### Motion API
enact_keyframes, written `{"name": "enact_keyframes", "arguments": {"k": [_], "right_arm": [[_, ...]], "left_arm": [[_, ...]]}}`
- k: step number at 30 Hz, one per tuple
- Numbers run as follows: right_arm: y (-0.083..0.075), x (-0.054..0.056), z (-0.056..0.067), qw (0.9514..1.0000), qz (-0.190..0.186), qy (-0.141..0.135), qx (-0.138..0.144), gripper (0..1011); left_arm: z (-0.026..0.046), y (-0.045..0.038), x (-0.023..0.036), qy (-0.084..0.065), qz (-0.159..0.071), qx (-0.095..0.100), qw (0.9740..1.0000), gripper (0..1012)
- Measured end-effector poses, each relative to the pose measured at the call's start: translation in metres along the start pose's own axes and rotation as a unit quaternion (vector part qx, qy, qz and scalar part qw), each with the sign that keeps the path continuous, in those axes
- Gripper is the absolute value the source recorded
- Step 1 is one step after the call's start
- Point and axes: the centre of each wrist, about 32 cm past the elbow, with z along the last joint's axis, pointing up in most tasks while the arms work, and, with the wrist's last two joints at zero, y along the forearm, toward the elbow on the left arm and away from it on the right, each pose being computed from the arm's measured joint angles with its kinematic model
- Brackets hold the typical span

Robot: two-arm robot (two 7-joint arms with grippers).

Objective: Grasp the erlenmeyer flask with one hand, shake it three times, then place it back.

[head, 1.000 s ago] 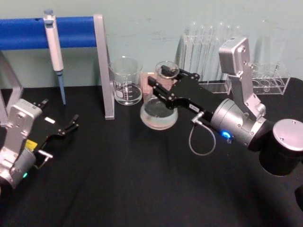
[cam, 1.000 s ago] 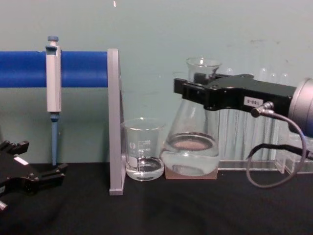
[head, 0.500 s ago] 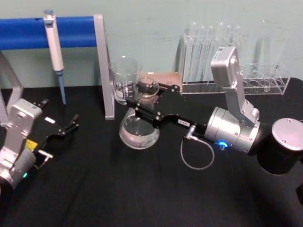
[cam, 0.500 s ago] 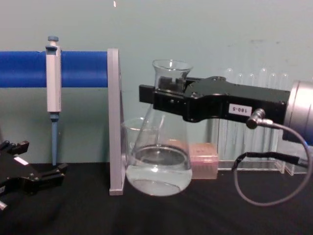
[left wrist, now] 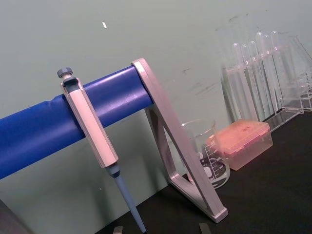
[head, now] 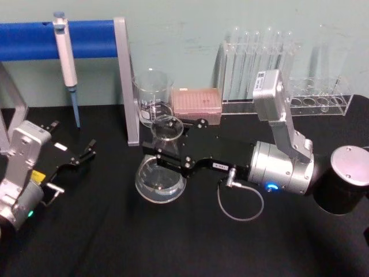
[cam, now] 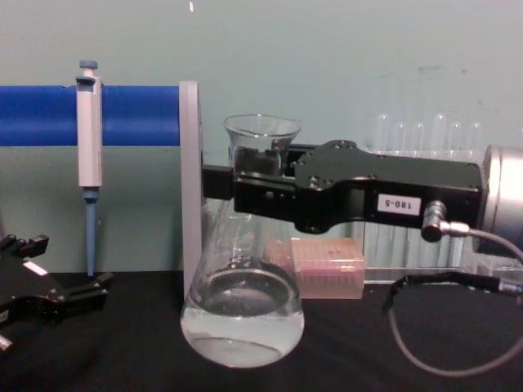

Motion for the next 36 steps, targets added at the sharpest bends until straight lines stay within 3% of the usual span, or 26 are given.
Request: {"name": "enact_keyframes", "arguments": {"k": [9, 20, 24, 29, 36], "right_arm": [[-0.0001, -0.0013, 0.0002, 0.9995, 0.032, -0.006, -0.002, 449], [0.0007, -0.0014, -0.0003, 0.9996, 0.027, -0.006, -0.001, 449], [0.0005, -0.001, -0.0007, 0.9999, 0.013, -0.006, 0.0, 449], [-0.0012, 0.0002, -0.0017, 0.9995, -0.03, -0.002, 0.003, 449], [-0.0038, 0.0018, -0.0038, 0.9936, -0.112, 0.004, 0.002, 449]], "left_arm": [[0.0, 0.0, 0.0, 0.0, 0.0, 0.0, 1.0, 1001], [0.0, 0.0, 0.0, 0.0, 0.0, 0.0, 1.0, 1001], [0.0, 0.0, 0.0, 0.0, 0.0, 0.0, 1.0, 1001], [0.0, 0.0, 0.0, 0.0, 0.0, 0.0, 1.0, 1001], [0.0, 0.0, 0.0, 0.0, 0.0, 0.0, 1.0, 1001]]}}
